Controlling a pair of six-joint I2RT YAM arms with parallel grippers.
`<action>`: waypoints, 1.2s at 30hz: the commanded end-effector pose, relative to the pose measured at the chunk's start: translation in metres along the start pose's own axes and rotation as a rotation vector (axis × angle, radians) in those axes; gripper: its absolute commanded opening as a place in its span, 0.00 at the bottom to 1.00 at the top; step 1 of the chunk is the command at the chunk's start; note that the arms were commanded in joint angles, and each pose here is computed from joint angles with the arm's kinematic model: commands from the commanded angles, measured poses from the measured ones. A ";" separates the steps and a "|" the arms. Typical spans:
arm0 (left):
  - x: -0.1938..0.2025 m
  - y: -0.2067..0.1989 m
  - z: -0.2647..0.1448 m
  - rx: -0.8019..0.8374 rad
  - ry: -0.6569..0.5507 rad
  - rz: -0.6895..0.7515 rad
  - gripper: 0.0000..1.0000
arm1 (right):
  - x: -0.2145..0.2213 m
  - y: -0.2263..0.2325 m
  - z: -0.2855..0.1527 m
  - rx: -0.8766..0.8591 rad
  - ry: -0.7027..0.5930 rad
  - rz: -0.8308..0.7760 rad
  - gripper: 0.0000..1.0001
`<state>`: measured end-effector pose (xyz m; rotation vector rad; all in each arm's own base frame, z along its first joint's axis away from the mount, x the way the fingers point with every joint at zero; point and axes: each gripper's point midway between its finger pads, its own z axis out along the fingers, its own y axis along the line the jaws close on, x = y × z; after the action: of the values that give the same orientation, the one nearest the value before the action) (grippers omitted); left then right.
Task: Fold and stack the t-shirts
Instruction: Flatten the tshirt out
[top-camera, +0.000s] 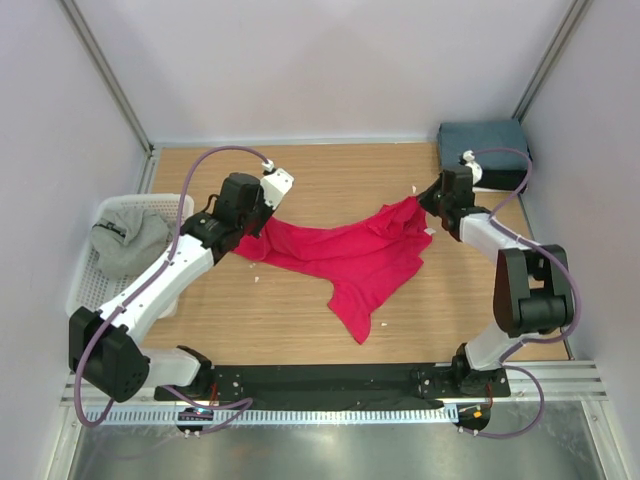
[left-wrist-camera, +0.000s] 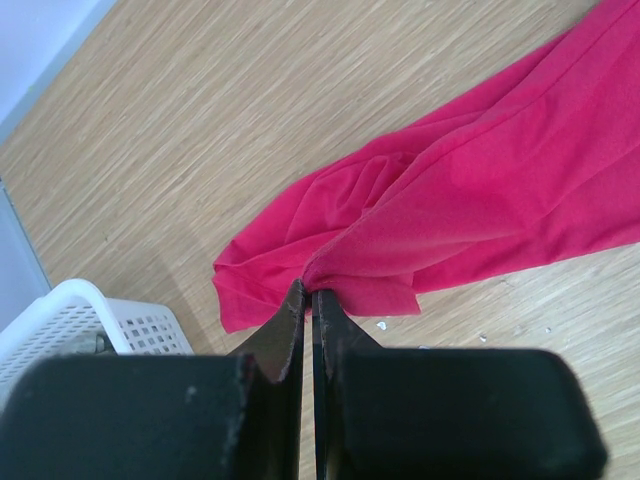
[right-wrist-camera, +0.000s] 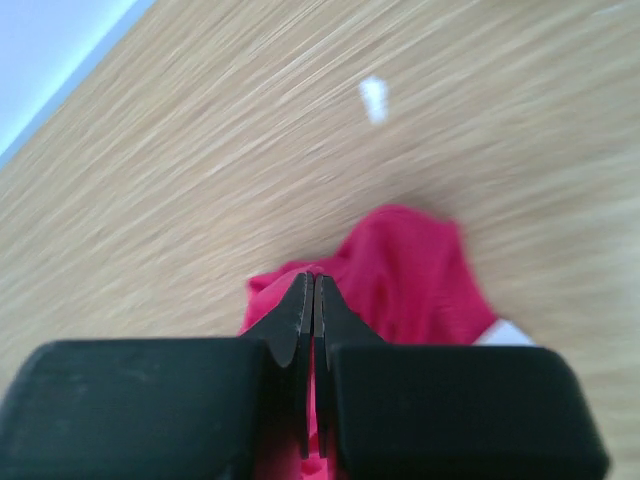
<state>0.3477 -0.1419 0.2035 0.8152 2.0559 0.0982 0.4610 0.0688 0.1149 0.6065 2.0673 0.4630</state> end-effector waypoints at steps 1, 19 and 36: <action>-0.012 0.006 -0.004 -0.021 -0.050 -0.012 0.00 | -0.063 -0.023 -0.033 0.207 -0.277 0.038 0.01; -0.014 0.003 -0.003 -0.010 -0.060 -0.017 0.00 | -0.082 -0.014 -0.088 0.123 -0.317 -0.689 1.00; 0.006 0.010 0.014 -0.072 0.033 0.022 0.00 | -0.042 -0.097 -0.022 -0.083 -0.130 -1.733 0.95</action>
<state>0.3507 -0.1347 0.1865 0.8205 2.0964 0.1590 0.3940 -0.0243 0.0534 -1.1737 1.8748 -0.3998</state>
